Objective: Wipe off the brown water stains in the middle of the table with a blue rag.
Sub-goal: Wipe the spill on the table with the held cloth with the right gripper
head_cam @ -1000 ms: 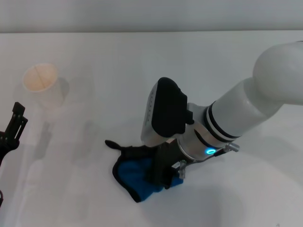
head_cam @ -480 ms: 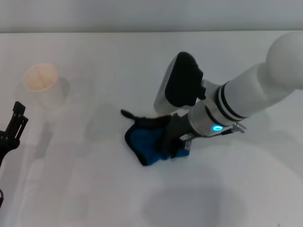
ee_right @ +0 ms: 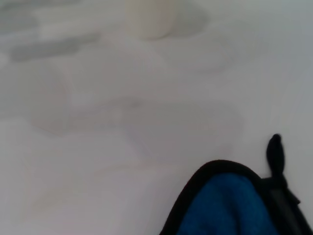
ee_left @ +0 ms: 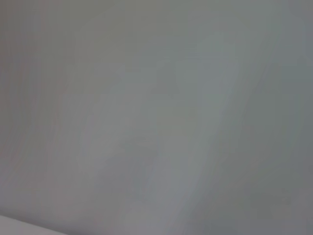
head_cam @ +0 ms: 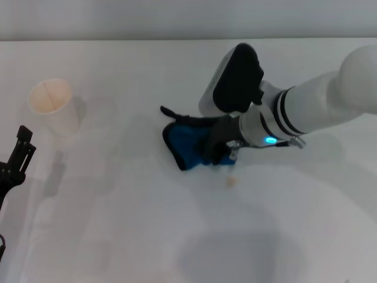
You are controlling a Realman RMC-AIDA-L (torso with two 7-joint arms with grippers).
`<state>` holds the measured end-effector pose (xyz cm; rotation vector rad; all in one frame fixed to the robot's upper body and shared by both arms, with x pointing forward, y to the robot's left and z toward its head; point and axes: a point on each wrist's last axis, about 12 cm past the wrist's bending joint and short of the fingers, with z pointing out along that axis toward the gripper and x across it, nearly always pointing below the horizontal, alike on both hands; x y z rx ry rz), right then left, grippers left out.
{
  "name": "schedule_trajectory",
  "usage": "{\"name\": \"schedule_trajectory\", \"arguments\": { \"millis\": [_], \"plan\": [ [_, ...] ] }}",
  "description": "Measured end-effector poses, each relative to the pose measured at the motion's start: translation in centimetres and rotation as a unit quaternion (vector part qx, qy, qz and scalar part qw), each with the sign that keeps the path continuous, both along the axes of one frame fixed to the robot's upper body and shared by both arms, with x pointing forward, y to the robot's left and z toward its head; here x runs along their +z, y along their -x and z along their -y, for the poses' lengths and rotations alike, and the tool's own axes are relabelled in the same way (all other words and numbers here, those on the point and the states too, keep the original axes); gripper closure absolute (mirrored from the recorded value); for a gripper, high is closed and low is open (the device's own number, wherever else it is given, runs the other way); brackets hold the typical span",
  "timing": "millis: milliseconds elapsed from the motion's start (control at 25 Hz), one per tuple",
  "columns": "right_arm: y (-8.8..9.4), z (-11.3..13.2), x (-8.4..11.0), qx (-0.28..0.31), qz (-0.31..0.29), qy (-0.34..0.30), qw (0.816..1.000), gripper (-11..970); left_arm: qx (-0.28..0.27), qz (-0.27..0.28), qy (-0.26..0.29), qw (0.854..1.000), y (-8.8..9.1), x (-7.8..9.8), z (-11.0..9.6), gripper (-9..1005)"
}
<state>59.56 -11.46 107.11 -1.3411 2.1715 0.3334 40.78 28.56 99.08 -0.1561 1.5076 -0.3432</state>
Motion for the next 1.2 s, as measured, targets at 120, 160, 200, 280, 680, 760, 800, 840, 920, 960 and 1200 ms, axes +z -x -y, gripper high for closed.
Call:
{"name": "schedule_trajectory", "arguments": {
  "millis": [120, 160, 200, 280, 680, 760, 800, 840, 920, 960, 1200],
  "plan": [
    [-0.7, 0.4, 0.2, -0.018, 0.016, -0.008, 1.000, 890, 0.000, 0.000, 0.000, 1.000, 0.0, 0.0, 0.0, 162],
    [-1.0, 0.5, 0.4, -0.025, 0.020, -0.011, 0.999, 890, 0.000, 0.000, 0.000, 1.000, 0.0, 0.0, 0.0, 162],
    [-1.3, 0.7, 0.5, -0.032, 0.023, -0.013, 0.999, 890, 0.000, 0.000, 0.000, 1.000, 0.0, 0.0, 0.0, 162],
    [-1.7, 1.1, 0.6, -0.043, 0.026, -0.015, 0.999, 889, 0.000, 0.000, 0.000, 1.000, 0.0, 0.0, 0.0, 162],
    [-1.8, 1.7, -0.2, -0.049, 0.026, 0.003, 0.998, 888, 0.000, 0.000, 0.000, 1.000, 0.0, 0.0, 0.0, 162],
    [-1.4, 1.3, -0.5, -0.038, 0.023, 0.007, 0.999, 888, 0.000, 0.000, 0.000, 1.000, 0.0, 0.0, 0.0, 162],
    [-1.1, 1.1, -0.6, -0.032, 0.021, 0.006, 0.999, 888, 0.000, 0.000, 0.000, 1.000, 0.0, 0.0, 0.0, 162],
    [-0.9, 0.8, -0.6, -0.028, 0.018, 0.004, 0.999, 888, 0.000, 0.000, 0.000, 1.000, 0.0, 0.0, 0.0, 161],
    [-0.4, 0.4, -0.7, -0.020, 0.009, -0.002, 1.000, 888, 0.000, 0.000, 0.000, 1.000, 0.0, 0.0, 0.0, 161],
    [-0.1, 0.1, -0.7, -0.015, 0.001, -0.005, 1.000, 888, 0.001, -0.001, 0.000, 1.000, 0.1, 0.0, 0.0, 161],
    [1.9, -0.7, -0.5, 0.028, -0.061, -0.004, 0.998, 887, 0.001, 0.000, -0.001, 1.000, 0.1, 0.0, 0.0, 161]
  ]
}}
